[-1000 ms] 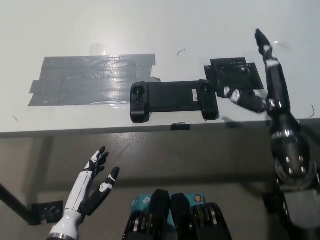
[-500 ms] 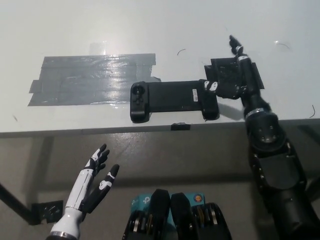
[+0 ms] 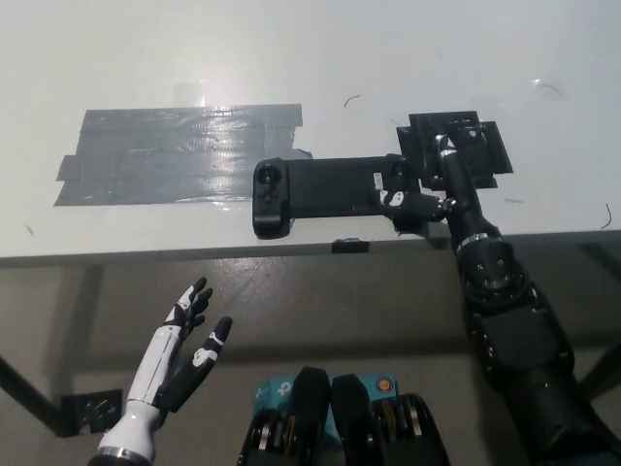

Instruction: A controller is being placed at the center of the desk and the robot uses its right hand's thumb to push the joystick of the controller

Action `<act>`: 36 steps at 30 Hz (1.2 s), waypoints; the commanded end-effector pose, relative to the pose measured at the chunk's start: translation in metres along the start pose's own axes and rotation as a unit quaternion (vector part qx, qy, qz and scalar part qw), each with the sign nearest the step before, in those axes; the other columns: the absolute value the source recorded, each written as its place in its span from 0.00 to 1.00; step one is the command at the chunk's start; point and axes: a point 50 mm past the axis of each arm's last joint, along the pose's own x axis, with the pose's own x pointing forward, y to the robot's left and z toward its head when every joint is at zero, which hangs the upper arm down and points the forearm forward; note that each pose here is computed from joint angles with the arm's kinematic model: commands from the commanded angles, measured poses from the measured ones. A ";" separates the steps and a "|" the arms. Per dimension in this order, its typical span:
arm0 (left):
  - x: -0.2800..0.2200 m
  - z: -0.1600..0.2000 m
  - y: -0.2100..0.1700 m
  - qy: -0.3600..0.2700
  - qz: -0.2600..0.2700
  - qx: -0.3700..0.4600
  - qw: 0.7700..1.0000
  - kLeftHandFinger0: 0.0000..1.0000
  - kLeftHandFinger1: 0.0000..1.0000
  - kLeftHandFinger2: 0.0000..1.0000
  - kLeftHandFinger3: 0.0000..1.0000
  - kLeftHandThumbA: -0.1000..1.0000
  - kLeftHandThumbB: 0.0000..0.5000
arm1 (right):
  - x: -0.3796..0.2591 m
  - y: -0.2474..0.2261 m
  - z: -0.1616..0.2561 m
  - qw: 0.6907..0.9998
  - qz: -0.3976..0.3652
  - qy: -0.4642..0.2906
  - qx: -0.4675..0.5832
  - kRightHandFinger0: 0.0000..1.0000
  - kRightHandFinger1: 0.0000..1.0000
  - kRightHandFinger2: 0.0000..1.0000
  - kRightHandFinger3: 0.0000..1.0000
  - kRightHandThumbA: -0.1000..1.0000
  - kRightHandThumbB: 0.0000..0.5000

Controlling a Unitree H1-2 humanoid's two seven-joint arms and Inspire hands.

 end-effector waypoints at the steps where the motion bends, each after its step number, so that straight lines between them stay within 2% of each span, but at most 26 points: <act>1: 0.004 0.014 0.004 -0.038 0.005 0.005 0.999 1.00 1.00 1.00 1.00 0.79 0.00 | 0.018 -0.013 0.026 0.999 -0.031 -0.038 0.008 1.00 1.00 1.00 1.00 1.00 0.45; 8: -0.002 0.010 0.002 -0.026 0.003 -0.001 1.000 1.00 1.00 1.00 1.00 0.81 0.00 | 0.015 -0.023 0.009 0.998 -0.048 -0.017 0.030 1.00 1.00 1.00 1.00 1.00 0.41; 13: 0.002 0.012 0.004 -0.032 0.004 0.000 0.999 1.00 1.00 1.00 1.00 0.77 0.00 | 0.021 -0.034 0.014 0.996 -0.064 -0.015 0.054 1.00 1.00 1.00 1.00 1.00 0.46; 19: 0.001 0.011 0.004 -0.029 0.002 0.005 1.000 1.00 1.00 1.00 1.00 0.75 0.00 | 0.020 -0.038 0.014 0.995 -0.076 -0.023 0.063 1.00 1.00 1.00 1.00 1.00 0.38; 20: 0.001 0.011 0.003 -0.028 0.003 0.004 1.000 1.00 1.00 1.00 1.00 0.75 0.00 | 0.020 -0.039 0.014 0.994 -0.079 -0.024 0.069 1.00 1.00 1.00 1.00 1.00 0.34; 21: 0.001 0.011 0.003 -0.028 0.003 0.002 1.000 1.00 1.00 1.00 1.00 0.74 0.00 | 0.020 -0.039 0.014 0.994 -0.082 -0.025 0.074 1.00 1.00 1.00 1.00 1.00 0.22; 22: 0.001 0.012 0.003 -0.030 0.004 -0.002 1.000 1.00 1.00 1.00 1.00 0.71 0.00 | 0.020 -0.039 0.014 0.993 -0.084 -0.026 0.074 1.00 1.00 1.00 1.00 1.00 0.06; 23: 0.002 0.012 0.004 -0.034 0.003 -0.003 0.999 1.00 1.00 1.00 1.00 0.70 0.00 | 0.021 -0.040 0.014 0.993 -0.086 -0.029 0.076 1.00 1.00 1.00 1.00 1.00 0.00; 24: 0.003 0.012 0.004 -0.035 0.003 -0.001 0.999 1.00 1.00 1.00 1.00 0.70 0.00 | 0.021 -0.040 0.015 0.993 -0.087 -0.030 0.078 1.00 1.00 1.00 1.00 1.00 0.00; 25: 0.003 0.012 0.004 -0.034 0.003 0.000 0.999 1.00 1.00 1.00 1.00 0.70 0.00 | 0.021 -0.039 0.014 0.992 -0.089 -0.034 0.080 1.00 1.00 1.00 1.00 0.80 0.00; 27: 0.003 0.012 0.004 -0.034 0.003 0.002 0.999 1.00 1.00 1.00 1.00 0.72 0.00 | 0.020 -0.038 0.012 0.992 -0.099 -0.039 0.075 1.00 1.00 1.00 1.00 0.31 0.00; 29: 0.004 0.014 0.004 -0.033 0.002 -0.003 0.999 1.00 1.00 1.00 1.00 0.71 0.00 | 0.019 -0.037 0.012 0.990 -0.110 -0.044 0.082 1.00 1.00 1.00 1.00 0.08 0.00; 31: 0.004 0.014 0.004 -0.032 0.005 -0.004 0.999 1.00 1.00 1.00 1.00 0.70 0.00 | 0.018 -0.036 0.011 0.989 -0.113 -0.047 0.085 1.00 1.00 1.00 1.00 0.00 0.00; 36: 0.005 0.015 0.004 -0.035 0.005 -0.004 0.999 1.00 1.00 1.00 1.00 0.70 0.00 | 0.018 -0.037 0.013 0.986 -0.123 -0.063 0.091 1.00 1.00 1.00 1.00 0.00 0.00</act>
